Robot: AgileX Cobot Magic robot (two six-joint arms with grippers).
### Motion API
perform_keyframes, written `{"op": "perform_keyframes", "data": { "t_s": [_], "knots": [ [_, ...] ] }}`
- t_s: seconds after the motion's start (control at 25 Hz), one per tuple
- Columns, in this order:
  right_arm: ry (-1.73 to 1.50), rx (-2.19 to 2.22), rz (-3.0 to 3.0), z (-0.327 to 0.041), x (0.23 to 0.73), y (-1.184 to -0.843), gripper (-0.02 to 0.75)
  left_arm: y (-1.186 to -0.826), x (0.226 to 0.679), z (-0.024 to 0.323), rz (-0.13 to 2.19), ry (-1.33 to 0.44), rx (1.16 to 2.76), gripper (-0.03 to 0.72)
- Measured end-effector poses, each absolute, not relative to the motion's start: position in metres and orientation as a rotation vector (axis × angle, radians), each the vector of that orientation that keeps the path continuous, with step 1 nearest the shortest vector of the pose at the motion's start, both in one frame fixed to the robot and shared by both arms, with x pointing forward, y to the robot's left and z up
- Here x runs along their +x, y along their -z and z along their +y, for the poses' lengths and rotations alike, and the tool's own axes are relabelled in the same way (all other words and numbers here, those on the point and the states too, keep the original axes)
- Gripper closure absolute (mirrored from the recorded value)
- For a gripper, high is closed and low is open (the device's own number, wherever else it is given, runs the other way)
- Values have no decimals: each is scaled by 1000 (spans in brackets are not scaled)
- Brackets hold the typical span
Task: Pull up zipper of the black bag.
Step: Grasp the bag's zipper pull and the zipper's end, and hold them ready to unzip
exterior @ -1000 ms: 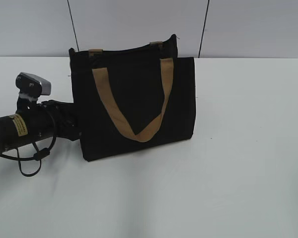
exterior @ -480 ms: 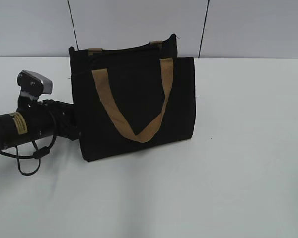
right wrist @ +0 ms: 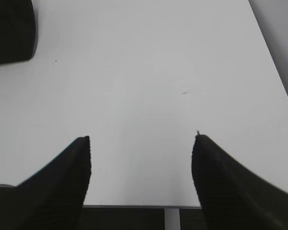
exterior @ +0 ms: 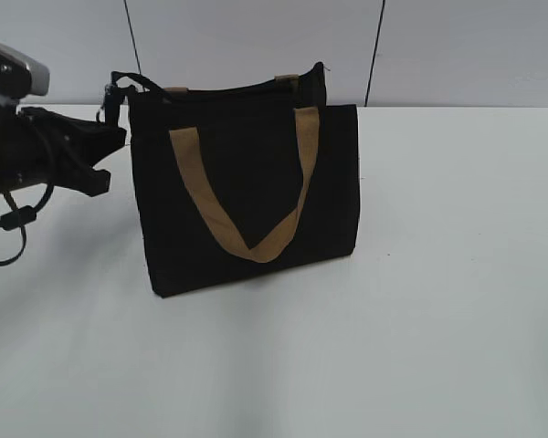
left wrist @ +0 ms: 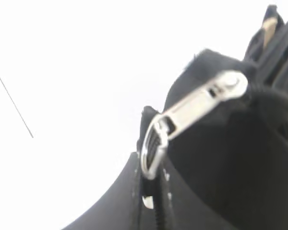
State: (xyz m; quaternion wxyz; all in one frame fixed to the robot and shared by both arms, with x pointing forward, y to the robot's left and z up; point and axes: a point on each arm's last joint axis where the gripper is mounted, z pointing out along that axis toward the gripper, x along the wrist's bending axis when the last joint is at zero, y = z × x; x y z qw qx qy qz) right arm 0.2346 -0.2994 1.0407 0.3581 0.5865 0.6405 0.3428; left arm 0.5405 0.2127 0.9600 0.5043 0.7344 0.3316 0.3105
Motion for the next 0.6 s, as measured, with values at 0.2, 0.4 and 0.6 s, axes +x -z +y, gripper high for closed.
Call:
{"op": "perform_keyframes", "data": {
  "t_s": [0.2,0.4,0.6],
  "knots": [
    [-885,1513,1653,-299,235,-1041,234,-988,534,216,787,-821,1710,666],
    [-885,1513,1653,-299,235,-1041,234,-1006,528,219,774,-863,1674,666],
    [-886,1486,1683,-298,236,-1042,234,-1019,523,220,752,-895,1644,666]
  ]
}}
